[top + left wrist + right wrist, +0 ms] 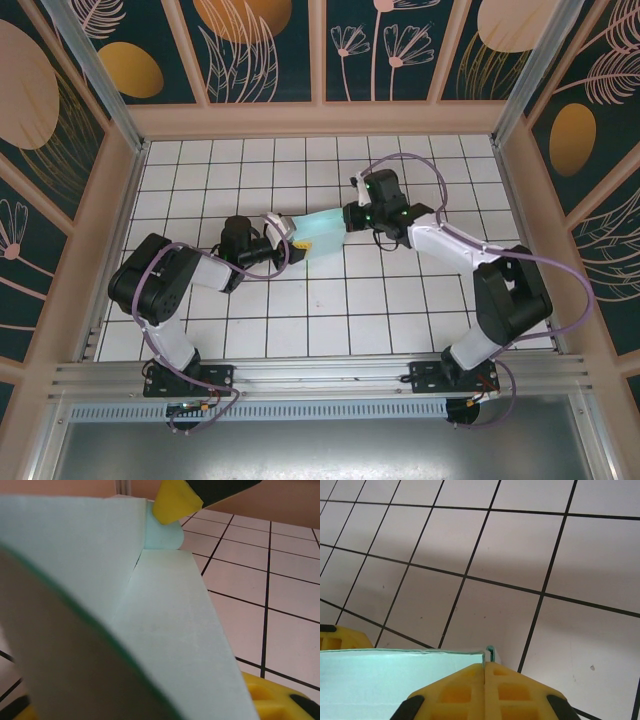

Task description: Fold the paper box

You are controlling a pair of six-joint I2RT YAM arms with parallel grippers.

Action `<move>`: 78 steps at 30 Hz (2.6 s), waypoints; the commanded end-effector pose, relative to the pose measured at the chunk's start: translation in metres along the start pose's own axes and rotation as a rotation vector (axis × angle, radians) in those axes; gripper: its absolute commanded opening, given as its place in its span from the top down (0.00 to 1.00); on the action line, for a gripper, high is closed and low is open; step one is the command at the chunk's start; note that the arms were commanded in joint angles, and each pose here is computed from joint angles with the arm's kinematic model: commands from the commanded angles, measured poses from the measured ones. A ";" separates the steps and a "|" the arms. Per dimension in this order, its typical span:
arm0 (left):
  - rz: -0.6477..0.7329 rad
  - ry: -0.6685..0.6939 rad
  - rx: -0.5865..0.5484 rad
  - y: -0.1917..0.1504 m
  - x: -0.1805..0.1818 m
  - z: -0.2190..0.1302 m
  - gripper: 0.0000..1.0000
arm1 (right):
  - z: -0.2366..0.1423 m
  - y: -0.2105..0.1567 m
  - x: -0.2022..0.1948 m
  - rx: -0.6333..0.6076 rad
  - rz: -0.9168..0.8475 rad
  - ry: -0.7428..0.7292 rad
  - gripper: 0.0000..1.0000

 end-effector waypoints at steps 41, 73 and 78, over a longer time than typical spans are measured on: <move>-0.097 0.282 -0.224 0.009 -0.031 -0.067 0.05 | 0.004 -0.032 0.033 -0.200 -0.112 -0.144 1.00; -0.692 0.683 0.110 0.094 -0.048 -0.071 0.56 | 0.006 -0.027 0.050 -0.155 -0.067 -0.231 1.00; -0.738 0.615 0.175 0.089 -0.045 -0.056 0.62 | 0.006 -0.028 0.050 -0.152 -0.066 -0.231 1.00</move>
Point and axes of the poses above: each hand's point on the last joint's axis, 136 mm out from that joint toward the fingers, its own z axis out along the fingers, its own x axis along the line the jaws close on, y = z × x, the point moved 10 cm from there along -z, back along the fingers, and after that the axes turned 10 degrees about -z, right-handed, at the moved point
